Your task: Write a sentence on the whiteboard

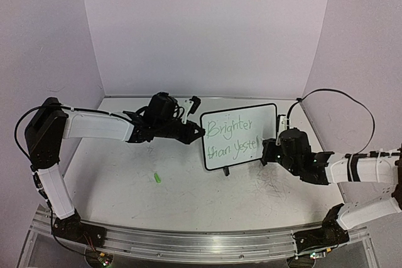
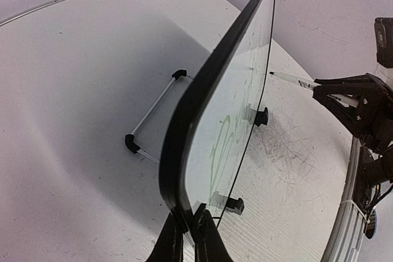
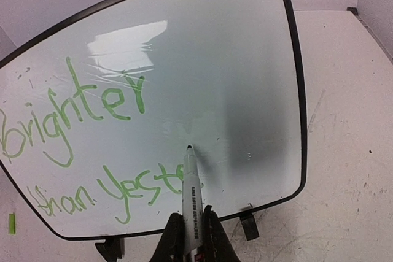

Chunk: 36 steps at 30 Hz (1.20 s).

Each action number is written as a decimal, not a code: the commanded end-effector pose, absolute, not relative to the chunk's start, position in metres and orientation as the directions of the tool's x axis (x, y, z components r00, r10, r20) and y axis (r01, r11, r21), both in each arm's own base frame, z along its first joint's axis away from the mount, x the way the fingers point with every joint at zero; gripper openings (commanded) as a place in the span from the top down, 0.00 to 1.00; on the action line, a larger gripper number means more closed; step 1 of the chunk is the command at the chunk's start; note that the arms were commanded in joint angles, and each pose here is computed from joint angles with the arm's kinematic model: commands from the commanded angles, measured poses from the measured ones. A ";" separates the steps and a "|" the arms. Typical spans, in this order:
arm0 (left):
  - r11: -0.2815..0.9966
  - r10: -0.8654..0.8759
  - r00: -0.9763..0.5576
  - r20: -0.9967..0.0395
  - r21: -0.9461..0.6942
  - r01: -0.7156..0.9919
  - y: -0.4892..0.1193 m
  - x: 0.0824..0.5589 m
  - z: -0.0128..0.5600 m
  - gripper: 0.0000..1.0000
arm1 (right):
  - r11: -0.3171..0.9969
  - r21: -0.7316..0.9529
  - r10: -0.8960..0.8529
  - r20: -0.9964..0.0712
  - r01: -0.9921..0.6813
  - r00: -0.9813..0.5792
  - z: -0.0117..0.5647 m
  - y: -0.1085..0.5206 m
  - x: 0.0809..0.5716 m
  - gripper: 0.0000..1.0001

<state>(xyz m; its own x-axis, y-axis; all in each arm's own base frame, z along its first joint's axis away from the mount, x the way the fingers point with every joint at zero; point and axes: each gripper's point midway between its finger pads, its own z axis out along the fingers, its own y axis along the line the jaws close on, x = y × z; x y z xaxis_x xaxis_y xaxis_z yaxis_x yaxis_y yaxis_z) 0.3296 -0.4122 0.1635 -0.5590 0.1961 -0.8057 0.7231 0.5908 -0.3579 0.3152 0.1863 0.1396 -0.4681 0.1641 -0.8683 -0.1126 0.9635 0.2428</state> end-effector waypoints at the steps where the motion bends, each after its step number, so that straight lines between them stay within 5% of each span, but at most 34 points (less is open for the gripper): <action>1: 0.641 0.172 -0.498 -0.850 -0.288 0.712 -0.398 0.344 0.183 1.00 | 0.961 0.244 0.159 -0.873 -0.130 -0.461 0.140 0.190 0.320 1.00; 36: 0.638 0.168 -0.494 -0.853 -0.288 0.714 -0.398 0.344 0.186 1.00 | 0.971 0.235 0.173 -0.828 -0.050 -0.533 0.110 0.184 0.318 1.00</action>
<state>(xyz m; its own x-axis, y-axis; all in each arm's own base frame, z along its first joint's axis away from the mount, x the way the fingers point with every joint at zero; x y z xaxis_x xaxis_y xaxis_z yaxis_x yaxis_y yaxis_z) 0.3298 -0.4120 0.1633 -0.5598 0.1953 -0.8053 0.7218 0.5922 -0.3582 0.3169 0.1858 0.1138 -0.5186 0.1477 -0.8422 -0.0839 0.9714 0.2220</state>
